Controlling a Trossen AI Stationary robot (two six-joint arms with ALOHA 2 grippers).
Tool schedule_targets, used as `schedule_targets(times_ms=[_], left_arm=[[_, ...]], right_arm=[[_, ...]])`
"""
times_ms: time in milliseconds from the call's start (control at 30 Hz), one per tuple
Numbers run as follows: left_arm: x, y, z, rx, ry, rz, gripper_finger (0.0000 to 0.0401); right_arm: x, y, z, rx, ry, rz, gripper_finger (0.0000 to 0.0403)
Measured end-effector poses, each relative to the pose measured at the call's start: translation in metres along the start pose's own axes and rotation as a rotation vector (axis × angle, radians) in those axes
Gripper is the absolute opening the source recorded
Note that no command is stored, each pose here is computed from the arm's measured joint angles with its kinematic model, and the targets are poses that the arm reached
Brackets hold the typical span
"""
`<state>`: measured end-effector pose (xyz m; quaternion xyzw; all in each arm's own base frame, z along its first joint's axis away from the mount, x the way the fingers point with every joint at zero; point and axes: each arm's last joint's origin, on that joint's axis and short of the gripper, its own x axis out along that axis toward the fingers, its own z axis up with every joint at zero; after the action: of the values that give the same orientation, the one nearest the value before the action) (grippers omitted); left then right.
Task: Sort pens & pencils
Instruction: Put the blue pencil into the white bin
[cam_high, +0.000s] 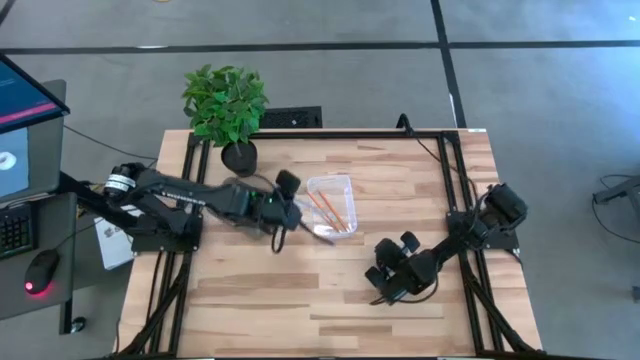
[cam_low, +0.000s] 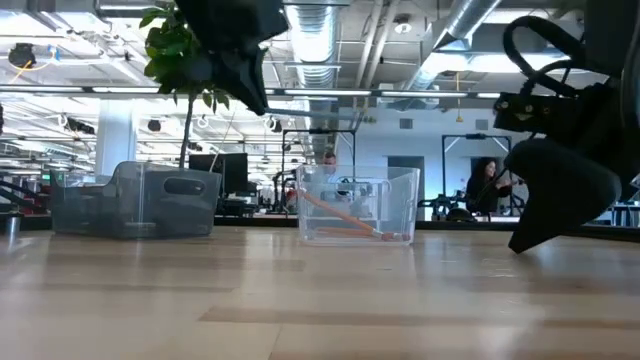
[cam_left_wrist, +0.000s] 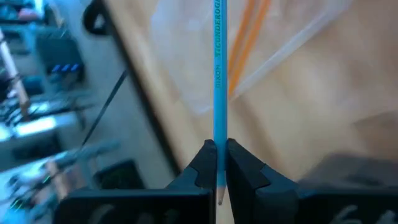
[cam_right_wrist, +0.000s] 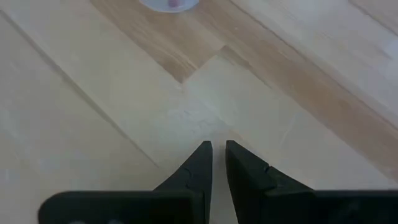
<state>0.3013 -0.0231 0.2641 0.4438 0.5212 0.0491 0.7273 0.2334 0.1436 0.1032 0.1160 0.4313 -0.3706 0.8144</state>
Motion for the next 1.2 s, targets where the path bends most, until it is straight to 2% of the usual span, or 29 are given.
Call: schedule_targets(times_ms=[167,233,467,600,767,1000,1200], left_arm=[[0.021,0.023,-0.016,0.007,0.081,0.054,0.0000],[0.031,0.027,-0.018,0.048,0.103,0.053,0.0000],[0.076,0.014,-0.012,0.288,0.221,-0.006,0.0000],[0.088,0.005,-0.012,0.363,0.285,-0.035,0.0000],[0.089,0.005,-0.011,0.362,0.293,-0.053,0.0000],[0.078,0.028,0.000,0.208,0.245,0.004,0.0000],[0.062,0.026,0.006,0.234,0.178,-0.136,0.0000]], right_arm=[[0.007,-0.013,-0.002,-0.005,-0.012,-0.016,0.0069],[0.009,-0.017,0.000,-0.025,-0.009,-0.028,0.0069],[0.015,-0.021,0.006,-0.070,-0.007,-0.062,0.0069],[0.016,-0.022,0.007,-0.079,-0.011,-0.074,0.0069],[0.017,-0.024,0.007,-0.084,-0.008,-0.092,0.0069],[0.021,-0.027,0.011,-0.072,-0.004,-0.109,0.0069],[0.021,-0.027,0.011,-0.071,-0.003,-0.110,0.0069]])
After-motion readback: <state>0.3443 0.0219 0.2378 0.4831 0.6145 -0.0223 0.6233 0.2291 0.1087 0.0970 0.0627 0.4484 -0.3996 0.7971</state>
